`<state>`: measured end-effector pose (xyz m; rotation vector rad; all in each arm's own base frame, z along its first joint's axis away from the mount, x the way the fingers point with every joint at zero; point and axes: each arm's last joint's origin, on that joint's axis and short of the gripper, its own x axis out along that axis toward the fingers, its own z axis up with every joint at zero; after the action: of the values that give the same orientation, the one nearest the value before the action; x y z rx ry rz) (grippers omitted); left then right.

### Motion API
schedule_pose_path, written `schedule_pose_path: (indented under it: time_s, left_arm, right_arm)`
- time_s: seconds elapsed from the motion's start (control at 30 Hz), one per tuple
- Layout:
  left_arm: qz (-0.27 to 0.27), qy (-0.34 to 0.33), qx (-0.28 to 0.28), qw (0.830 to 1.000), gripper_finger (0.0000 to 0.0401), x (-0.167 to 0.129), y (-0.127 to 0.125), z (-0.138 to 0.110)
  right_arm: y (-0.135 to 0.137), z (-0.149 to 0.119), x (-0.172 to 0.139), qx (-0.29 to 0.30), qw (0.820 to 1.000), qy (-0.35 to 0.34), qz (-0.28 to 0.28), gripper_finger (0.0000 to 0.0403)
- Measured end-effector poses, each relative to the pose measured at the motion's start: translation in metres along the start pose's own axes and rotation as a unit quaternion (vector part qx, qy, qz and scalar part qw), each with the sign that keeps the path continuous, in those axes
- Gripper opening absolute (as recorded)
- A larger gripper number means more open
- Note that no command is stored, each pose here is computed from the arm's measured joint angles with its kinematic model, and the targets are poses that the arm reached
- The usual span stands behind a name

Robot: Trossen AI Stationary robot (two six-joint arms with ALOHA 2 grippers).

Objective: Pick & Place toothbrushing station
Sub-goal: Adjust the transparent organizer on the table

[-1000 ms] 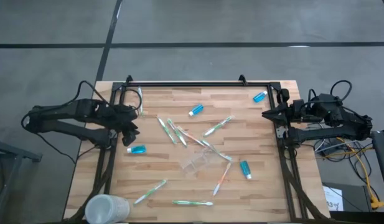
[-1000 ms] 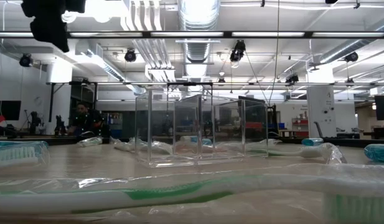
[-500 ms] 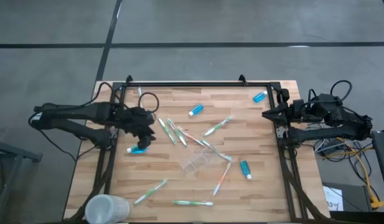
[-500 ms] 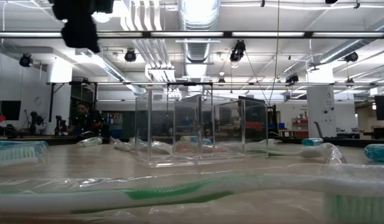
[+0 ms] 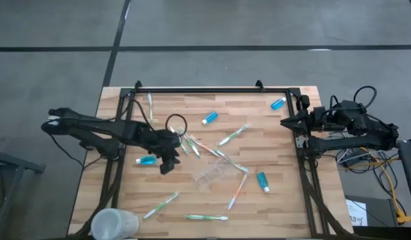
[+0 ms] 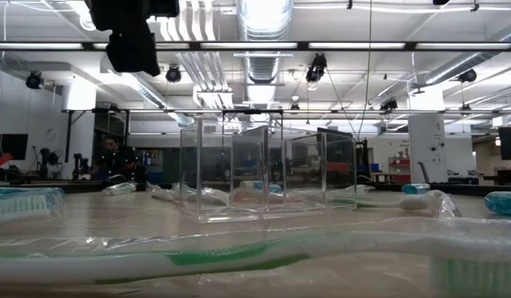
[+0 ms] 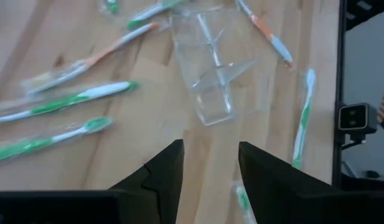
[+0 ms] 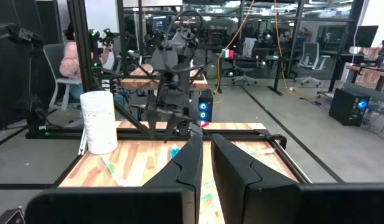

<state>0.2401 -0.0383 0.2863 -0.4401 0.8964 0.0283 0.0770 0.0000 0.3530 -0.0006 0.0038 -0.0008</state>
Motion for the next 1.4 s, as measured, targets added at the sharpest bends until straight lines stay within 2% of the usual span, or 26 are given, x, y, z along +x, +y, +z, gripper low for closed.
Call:
schedule_pose_path:
  time_s: [0.23, 0.9, 1.4]
  left_arm:
    - [-0.003, 0.001, -0.041, 0.999, 0.0158, 0.025, -0.005, 0.005]
    - [-0.036, 0.021, -0.041, 0.998, 0.0158, 0.080, -0.014, 0.009]
    - [-0.039, 0.042, -0.044, 0.997, 0.0158, 0.099, -0.012, 0.006]
  right_arm:
    - [0.000, 0.000, 0.000, 0.000, 1.000, 0.000, 0.000, 0.0034]
    - [0.000, 0.000, 0.000, 0.000, 1.000, 0.000, 0.000, 0.0034]
    - [0.000, 0.000, 0.000, 0.000, 1.000, 0.000, 0.000, 0.0034]
